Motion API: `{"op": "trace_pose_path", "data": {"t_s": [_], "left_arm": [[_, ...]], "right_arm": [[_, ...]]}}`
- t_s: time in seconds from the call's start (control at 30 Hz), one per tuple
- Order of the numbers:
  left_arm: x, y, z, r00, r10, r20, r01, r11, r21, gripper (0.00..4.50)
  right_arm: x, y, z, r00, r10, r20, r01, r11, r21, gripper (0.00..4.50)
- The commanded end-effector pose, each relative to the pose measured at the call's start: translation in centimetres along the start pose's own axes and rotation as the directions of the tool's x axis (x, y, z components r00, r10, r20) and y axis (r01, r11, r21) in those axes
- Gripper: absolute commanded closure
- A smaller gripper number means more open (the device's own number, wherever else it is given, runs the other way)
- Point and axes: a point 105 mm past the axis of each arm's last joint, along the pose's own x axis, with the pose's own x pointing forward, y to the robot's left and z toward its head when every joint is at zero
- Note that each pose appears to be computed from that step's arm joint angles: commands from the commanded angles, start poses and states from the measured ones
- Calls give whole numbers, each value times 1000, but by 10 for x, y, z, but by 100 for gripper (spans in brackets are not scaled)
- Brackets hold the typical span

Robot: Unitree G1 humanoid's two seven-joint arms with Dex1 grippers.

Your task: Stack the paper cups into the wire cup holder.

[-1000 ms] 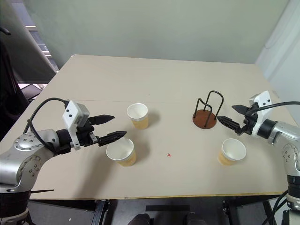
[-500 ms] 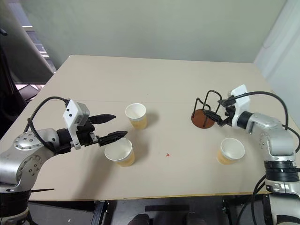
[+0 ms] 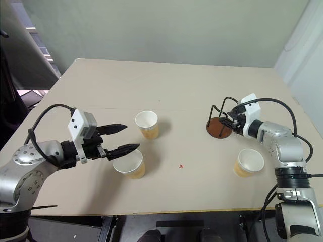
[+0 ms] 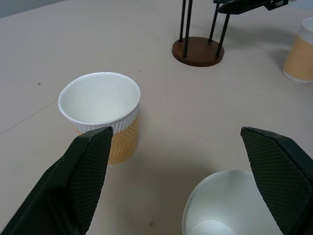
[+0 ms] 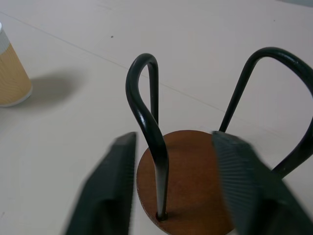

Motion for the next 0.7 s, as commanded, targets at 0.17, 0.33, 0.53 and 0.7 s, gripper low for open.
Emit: {"op": "trace_pose_path", "data": {"t_s": [0.17,0.33,0.53,0.7], "left_arm": [[-2,-1,11,1000,-6,28,5,999,37,0],[-2,-9,14,998,-59,28,58,997,43,0],[-6,-32,21,975,-221,-8,221,971,86,0],[-10,-41,20,950,-308,-57,313,944,103,0]], "right_arm": [[-6,7,20,996,49,71,-47,998,-29,448],[-14,27,24,981,174,84,-171,984,-42,448],[-30,82,31,892,449,56,-442,891,-102,448],[-40,125,19,789,613,-40,-612,778,-146,448]]}}
